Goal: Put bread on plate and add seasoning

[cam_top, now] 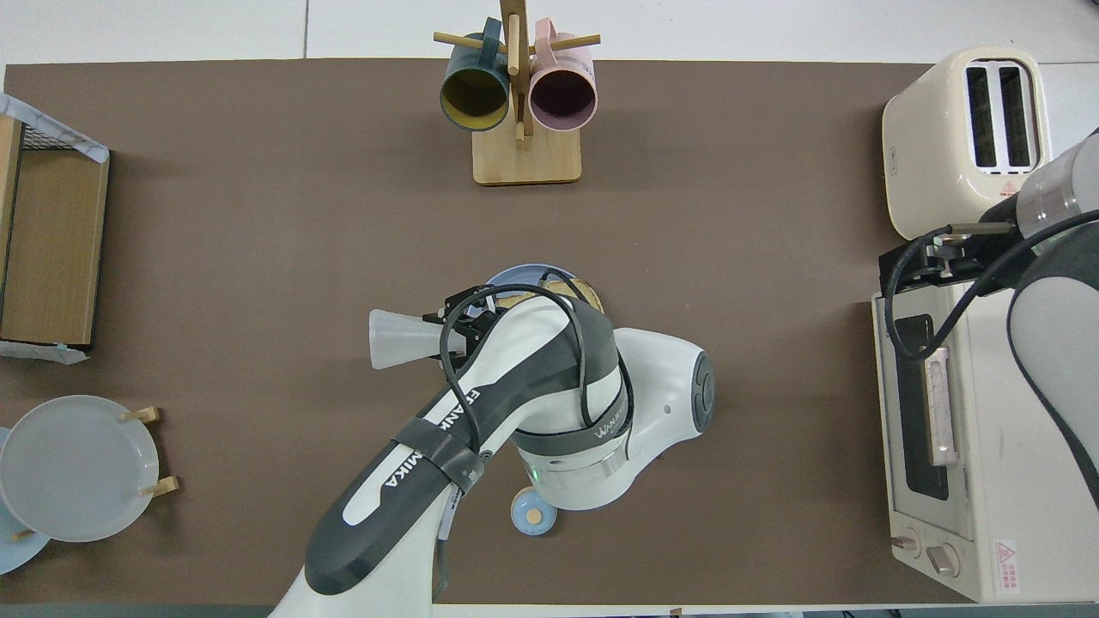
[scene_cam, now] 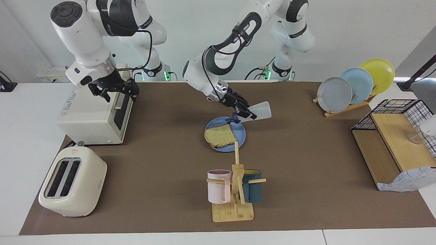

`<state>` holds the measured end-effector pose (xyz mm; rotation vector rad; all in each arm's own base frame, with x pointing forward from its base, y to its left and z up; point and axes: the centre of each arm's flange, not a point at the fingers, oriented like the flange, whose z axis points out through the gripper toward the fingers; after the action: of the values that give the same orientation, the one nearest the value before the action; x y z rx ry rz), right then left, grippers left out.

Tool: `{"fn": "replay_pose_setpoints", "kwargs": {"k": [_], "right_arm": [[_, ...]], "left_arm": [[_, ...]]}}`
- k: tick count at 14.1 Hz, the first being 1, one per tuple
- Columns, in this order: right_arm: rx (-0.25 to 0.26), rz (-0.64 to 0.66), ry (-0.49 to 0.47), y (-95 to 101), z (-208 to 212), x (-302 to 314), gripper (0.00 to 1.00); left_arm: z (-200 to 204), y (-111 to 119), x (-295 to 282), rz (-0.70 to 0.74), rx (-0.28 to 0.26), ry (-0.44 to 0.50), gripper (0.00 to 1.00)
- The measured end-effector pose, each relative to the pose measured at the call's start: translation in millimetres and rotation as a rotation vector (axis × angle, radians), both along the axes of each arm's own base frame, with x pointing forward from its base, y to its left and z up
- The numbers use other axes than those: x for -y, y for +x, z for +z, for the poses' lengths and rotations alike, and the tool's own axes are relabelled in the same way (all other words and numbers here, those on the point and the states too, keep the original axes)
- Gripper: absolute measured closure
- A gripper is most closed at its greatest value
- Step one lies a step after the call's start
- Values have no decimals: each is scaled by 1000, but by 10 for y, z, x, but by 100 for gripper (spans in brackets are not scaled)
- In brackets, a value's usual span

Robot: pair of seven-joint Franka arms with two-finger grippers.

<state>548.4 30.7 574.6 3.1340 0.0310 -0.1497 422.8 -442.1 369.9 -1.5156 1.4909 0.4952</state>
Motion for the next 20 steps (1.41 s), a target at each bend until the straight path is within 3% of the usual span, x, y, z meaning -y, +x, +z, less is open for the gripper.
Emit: {"fn": "replay_pose_setpoints", "kwargs": {"k": [2,5,8,14,20], "right_arm": [[16,15,-12,9,24,19,0],[45,50,-56,48,28,79,0],[39,59,-57,45,10,143,0],[30,57,-57,38,-13,181,0],[22,56,-55,25,0,260,0]], "left_arm": [[-350,-26,88,-24,9,116,59],[-756,66,215,-90,92,276,59],[-762,83,280,-117,125,297,59],[-695,-219,626,-221,178,299,59],[-810,303,188,-181,175,321,59]]}}
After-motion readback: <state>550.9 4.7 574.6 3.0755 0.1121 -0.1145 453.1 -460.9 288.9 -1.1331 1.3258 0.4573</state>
